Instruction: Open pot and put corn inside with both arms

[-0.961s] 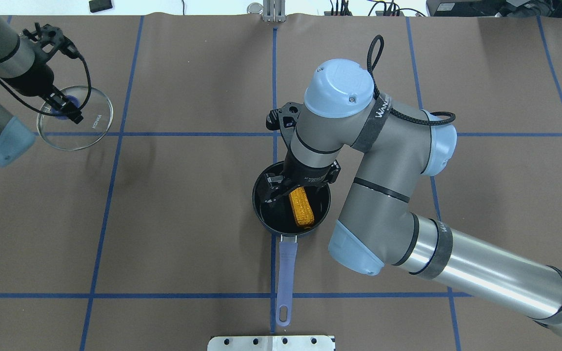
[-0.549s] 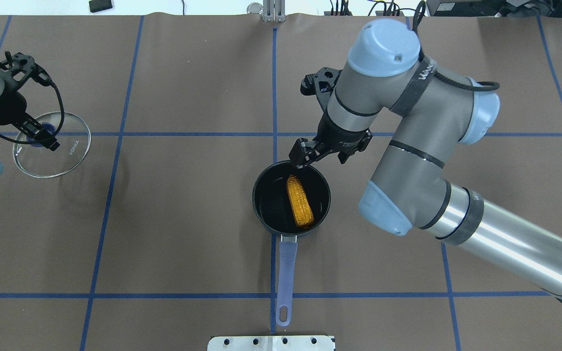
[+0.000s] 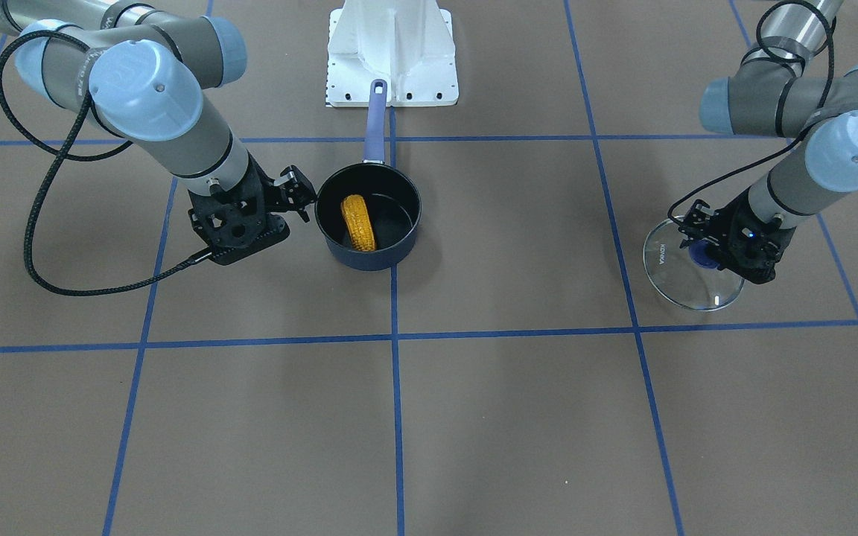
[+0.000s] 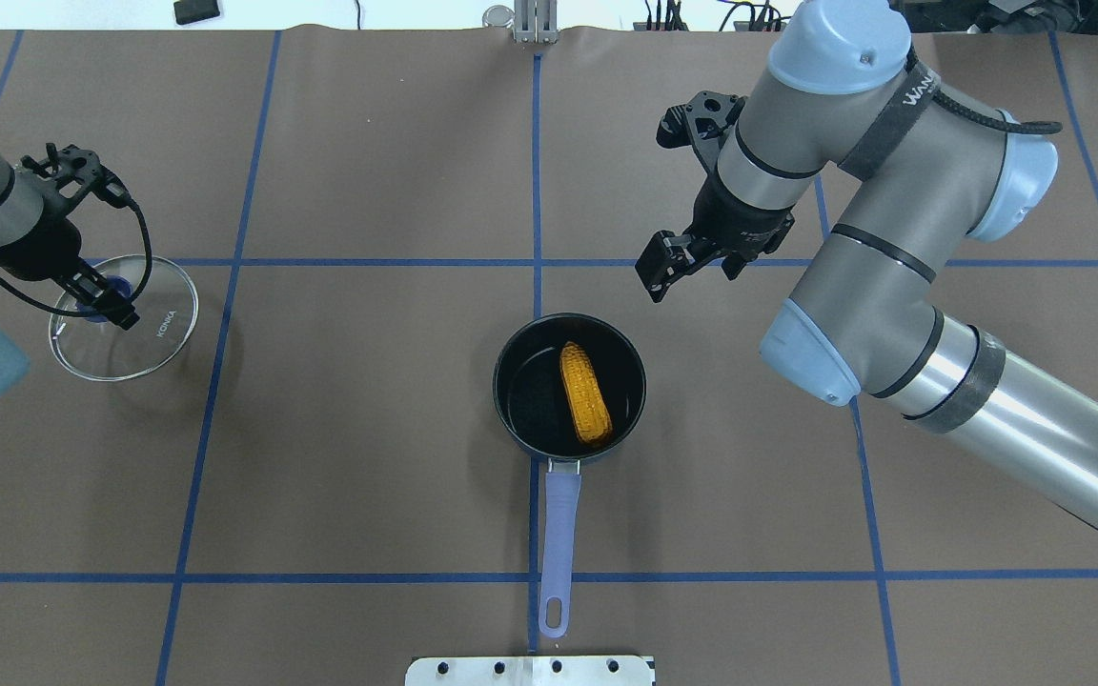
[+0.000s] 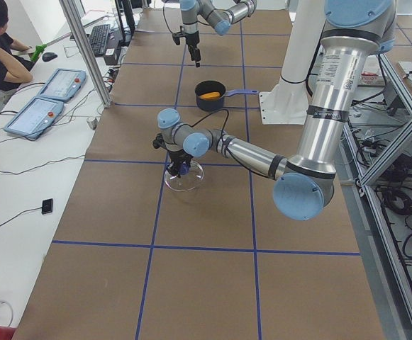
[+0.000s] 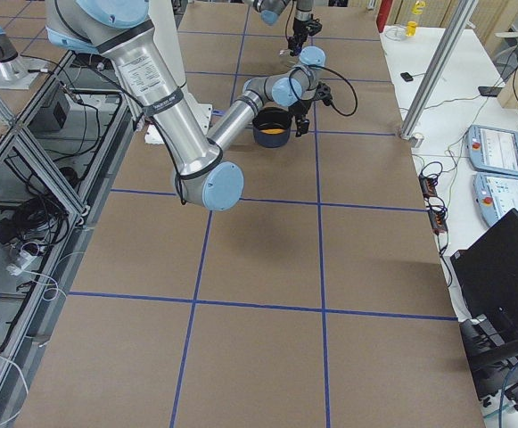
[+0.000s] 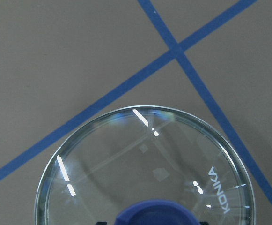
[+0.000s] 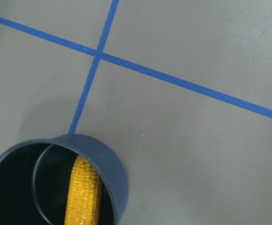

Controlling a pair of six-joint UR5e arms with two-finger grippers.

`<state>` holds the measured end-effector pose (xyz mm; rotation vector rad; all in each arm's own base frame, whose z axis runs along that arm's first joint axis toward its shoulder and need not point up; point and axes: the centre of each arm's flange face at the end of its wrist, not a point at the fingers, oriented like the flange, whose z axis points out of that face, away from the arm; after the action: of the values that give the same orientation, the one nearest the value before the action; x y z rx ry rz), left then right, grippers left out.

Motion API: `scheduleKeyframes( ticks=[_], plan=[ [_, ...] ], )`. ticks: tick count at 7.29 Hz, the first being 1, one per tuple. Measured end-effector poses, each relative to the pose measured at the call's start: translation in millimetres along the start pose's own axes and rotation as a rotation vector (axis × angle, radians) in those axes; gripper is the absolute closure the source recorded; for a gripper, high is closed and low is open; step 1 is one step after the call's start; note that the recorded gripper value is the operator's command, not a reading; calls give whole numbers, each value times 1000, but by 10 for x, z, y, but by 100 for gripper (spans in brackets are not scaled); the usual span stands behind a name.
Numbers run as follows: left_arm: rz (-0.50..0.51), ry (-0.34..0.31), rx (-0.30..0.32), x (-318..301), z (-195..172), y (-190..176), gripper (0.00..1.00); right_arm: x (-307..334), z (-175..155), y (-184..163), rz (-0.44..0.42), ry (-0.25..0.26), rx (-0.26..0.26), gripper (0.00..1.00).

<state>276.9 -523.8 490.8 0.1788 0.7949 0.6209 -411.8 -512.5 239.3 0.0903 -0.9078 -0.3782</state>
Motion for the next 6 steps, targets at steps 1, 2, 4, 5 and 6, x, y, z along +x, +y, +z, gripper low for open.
scheduleKeyframes(
  ticks=[1, 2, 4, 5, 6],
  plan=[
    [2, 5, -10, 28, 85, 0, 39, 46, 25, 12, -3, 5, -4, 0],
    [4, 8, -14, 42, 136, -9, 12, 81, 47, 23, -3, 9, -7, 0],
    [9, 11, -13, 58, 147, -14, 1, 123, 80, 39, -1, 15, -12, 0],
    [10, 12, -11, 67, 136, -16, 1, 128, 85, 41, -4, 16, -12, 0],
    [10, 12, -9, 72, 124, -10, 1, 146, 80, 38, -9, 17, -11, 0]
  ],
)
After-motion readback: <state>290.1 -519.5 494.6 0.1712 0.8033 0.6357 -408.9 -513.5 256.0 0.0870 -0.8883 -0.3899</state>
